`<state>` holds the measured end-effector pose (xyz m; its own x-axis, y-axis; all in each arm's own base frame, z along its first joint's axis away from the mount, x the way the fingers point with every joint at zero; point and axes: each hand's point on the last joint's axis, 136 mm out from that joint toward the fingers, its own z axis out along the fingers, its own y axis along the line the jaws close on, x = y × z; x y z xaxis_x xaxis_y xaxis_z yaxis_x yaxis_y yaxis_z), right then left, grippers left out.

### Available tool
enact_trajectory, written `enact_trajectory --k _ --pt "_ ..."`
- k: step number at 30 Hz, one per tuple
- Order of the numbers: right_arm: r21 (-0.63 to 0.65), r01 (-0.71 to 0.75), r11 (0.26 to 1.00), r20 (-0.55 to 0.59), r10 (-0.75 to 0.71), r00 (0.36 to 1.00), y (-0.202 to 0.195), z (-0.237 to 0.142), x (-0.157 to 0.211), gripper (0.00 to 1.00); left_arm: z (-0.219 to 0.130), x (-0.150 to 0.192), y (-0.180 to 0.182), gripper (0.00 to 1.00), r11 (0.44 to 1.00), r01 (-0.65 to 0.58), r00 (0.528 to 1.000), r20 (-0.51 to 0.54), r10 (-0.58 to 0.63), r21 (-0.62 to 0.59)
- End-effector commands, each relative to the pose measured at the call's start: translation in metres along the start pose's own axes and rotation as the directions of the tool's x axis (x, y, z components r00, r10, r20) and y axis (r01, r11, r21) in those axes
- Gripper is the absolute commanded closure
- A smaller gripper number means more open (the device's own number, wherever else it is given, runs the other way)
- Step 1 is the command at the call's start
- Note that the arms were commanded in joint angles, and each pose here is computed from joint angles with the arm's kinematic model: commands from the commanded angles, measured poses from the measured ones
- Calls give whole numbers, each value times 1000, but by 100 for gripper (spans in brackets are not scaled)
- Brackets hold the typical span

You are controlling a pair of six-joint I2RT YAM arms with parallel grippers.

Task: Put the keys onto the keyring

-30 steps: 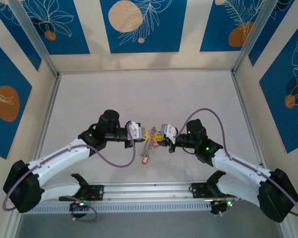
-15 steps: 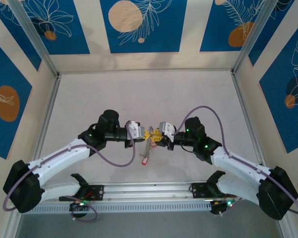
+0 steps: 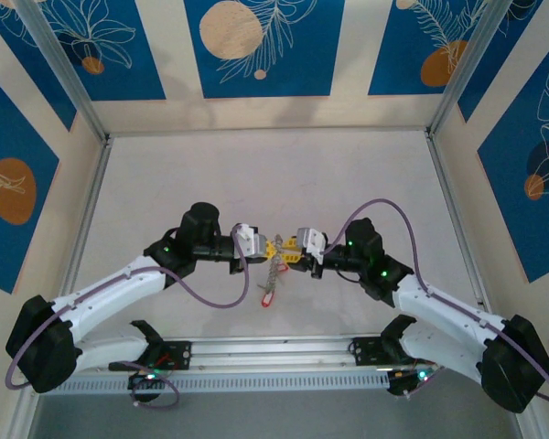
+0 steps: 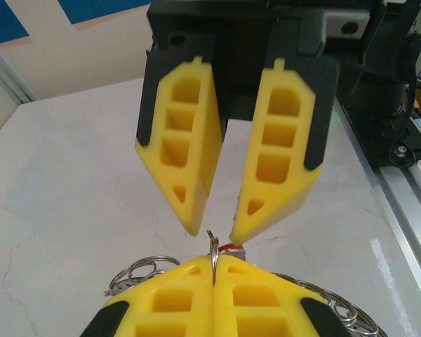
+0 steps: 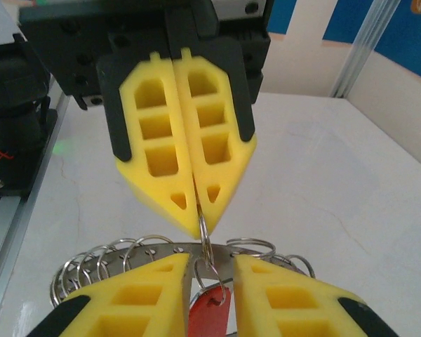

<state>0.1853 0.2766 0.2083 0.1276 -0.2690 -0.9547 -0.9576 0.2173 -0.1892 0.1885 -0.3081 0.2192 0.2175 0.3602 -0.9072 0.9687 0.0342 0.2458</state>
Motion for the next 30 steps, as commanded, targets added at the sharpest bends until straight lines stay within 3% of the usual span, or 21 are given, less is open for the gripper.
enact_trajectory --k 1,11,19,30 --pt "-28 11 1000 9 -11 1000 2 5 -3 79 -7 -24 4 100 998 -57 996 75 57 -3" --pt "-72 4 997 46 -1 999 10 14 -8 81 -5 -25 3 100 999 -54 995 81 53 7" --pt "-78 16 997 49 -12 999 8 17 -13 100 -5 -22 5 100 999 -50 997 63 50 -8" --pt "58 16 998 76 -20 997 -10 -14 -17 100 -15 15 34 100 976 -66 989 -143 37 -205"
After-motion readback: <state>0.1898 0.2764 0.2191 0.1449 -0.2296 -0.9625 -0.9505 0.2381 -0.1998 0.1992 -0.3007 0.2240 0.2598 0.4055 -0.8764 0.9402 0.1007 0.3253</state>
